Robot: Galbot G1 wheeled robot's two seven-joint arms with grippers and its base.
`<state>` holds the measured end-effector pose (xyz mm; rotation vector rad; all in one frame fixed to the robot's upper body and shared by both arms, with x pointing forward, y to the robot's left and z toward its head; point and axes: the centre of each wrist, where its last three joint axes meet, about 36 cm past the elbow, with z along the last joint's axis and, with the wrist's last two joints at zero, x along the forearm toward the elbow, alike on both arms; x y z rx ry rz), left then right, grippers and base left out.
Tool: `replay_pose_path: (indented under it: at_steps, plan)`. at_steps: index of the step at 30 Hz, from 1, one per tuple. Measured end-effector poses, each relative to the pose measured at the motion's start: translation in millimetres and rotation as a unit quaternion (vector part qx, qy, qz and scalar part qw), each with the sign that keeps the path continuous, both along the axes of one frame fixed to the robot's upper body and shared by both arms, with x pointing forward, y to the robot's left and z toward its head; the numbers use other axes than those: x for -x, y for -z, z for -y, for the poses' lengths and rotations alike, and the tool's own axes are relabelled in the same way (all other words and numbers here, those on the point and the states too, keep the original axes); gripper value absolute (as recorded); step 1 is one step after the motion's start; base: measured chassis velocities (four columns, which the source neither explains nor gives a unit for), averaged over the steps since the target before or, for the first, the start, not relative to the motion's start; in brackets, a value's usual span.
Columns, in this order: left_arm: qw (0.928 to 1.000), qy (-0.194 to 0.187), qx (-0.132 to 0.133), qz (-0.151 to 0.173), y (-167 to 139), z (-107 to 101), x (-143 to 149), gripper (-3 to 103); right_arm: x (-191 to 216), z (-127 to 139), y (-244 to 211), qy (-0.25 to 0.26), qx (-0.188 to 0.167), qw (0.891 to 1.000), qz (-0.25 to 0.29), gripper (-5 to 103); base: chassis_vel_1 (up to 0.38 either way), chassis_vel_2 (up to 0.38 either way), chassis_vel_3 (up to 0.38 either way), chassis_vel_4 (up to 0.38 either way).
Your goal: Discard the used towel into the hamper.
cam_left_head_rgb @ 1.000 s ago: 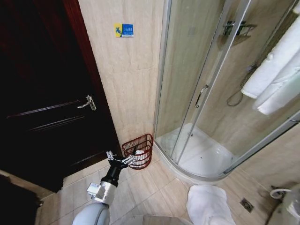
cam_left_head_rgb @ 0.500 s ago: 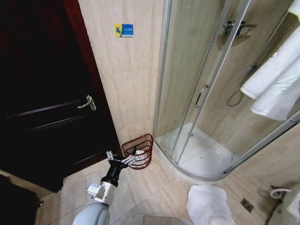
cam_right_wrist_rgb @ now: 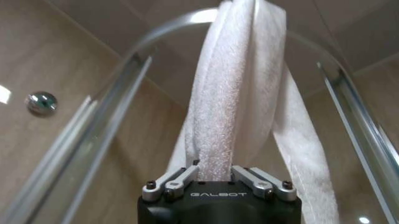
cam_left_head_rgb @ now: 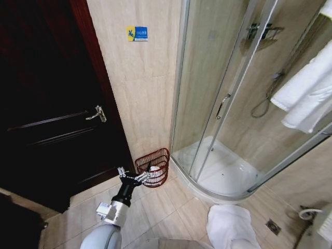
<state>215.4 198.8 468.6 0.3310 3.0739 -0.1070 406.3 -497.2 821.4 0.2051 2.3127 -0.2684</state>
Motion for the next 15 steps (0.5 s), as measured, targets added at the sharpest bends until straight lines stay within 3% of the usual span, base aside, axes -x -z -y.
replay_pose_path:
  at_steps: [7,15]
  plan:
    - [1.0000,0.000,0.000,0.000,0.0,0.0,0.0,100,26.5,-10.8,7.2,-0.015,0.013,1.000,0.005,9,0.000,0.000,0.000,0.000]
    - [1.0000,0.000,0.000,0.000,0.0,0.0,0.0,100,74.4,-18.3,63.2,-0.006,0.021,1.000,-0.012,9,0.000,0.000,0.000,0.000]
